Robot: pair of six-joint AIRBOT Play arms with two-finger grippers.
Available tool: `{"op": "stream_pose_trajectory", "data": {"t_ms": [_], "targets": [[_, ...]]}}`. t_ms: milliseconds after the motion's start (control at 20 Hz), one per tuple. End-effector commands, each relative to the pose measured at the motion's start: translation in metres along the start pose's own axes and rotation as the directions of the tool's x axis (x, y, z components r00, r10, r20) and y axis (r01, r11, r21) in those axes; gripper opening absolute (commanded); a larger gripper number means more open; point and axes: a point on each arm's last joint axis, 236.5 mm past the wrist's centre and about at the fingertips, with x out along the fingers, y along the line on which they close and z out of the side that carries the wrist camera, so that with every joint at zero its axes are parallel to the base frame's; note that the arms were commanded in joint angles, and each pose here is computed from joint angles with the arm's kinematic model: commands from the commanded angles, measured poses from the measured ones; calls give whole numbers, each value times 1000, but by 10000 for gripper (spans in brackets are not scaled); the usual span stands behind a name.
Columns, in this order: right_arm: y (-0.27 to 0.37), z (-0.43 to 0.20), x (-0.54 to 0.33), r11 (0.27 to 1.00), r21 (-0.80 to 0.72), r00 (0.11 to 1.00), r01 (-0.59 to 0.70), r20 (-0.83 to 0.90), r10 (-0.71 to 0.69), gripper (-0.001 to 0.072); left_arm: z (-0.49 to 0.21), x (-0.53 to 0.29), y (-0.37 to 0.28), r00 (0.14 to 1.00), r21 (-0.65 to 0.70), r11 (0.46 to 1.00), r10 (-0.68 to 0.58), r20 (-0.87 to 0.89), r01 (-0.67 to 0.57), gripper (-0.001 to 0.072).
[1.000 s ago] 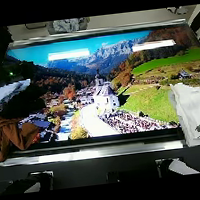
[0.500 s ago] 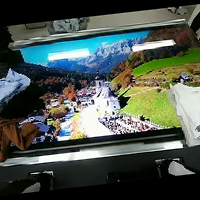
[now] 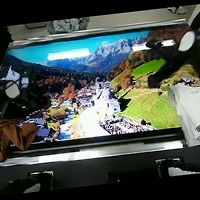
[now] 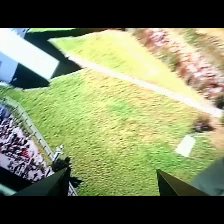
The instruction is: Fold the shirts.
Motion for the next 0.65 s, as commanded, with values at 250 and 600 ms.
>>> {"op": "stream_pose_trajectory", "data": {"t_ms": [250,600], "targets": [[44,-17,41,995,-18,992,-98,-85,96,629,-15,14,-11,999,-10,999,-36,34,36,653],[47,-24,40,994,32,988,-107,-112,109,629,-15,14,-11,999,-10,999,-36,34,36,654]]}}
